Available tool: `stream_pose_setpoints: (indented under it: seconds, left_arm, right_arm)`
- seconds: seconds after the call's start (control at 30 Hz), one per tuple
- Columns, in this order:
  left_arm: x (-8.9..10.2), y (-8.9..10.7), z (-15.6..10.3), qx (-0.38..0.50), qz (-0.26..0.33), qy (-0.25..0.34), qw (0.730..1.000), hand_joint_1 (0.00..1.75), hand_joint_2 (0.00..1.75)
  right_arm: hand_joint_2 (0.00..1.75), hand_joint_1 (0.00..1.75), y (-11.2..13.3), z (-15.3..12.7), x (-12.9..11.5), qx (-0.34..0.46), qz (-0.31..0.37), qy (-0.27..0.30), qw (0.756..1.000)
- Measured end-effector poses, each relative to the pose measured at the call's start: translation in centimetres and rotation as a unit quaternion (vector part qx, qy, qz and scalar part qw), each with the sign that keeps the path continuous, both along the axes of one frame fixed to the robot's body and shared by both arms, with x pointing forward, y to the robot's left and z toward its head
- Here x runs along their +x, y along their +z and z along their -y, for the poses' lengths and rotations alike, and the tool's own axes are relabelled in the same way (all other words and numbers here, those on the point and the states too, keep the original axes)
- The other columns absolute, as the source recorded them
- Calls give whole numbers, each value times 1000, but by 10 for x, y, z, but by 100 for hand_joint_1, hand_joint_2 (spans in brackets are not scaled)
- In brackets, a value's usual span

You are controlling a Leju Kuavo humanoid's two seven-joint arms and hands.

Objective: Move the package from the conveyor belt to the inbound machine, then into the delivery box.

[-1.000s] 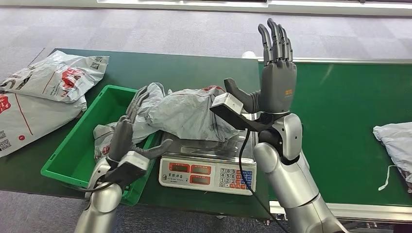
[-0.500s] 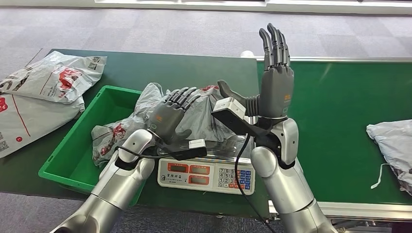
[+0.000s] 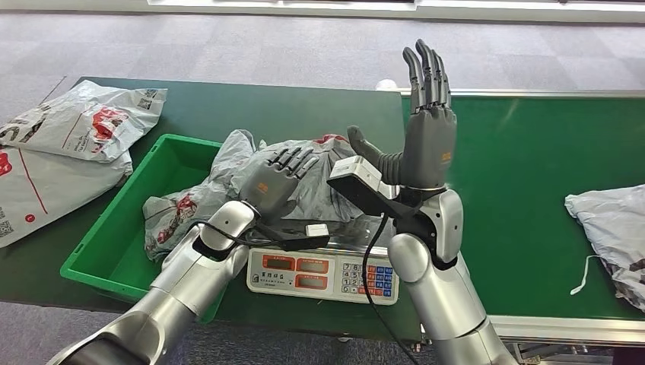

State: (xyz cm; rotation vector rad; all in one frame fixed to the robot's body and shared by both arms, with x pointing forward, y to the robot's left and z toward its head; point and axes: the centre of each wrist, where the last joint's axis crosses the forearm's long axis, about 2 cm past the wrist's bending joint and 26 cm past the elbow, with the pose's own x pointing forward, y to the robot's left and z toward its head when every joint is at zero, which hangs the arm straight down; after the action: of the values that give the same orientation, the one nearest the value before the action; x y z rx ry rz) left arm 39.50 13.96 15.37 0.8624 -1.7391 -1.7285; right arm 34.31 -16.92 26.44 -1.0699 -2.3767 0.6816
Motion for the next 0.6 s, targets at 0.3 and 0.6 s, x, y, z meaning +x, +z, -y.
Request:
stream_pose_setpoints:
  seconds: [0.3,0.6]
  left_arm:
    - [-7,-23,1,86,19,25,996,175,175]
    - [-11,-29,3,102,33,38,994,175,175]
  right_arm:
    - [175,0,-2,-3,-8,4,6,1,1000]
    - [175,0,-2,-2,-12,9,18,-6,1000]
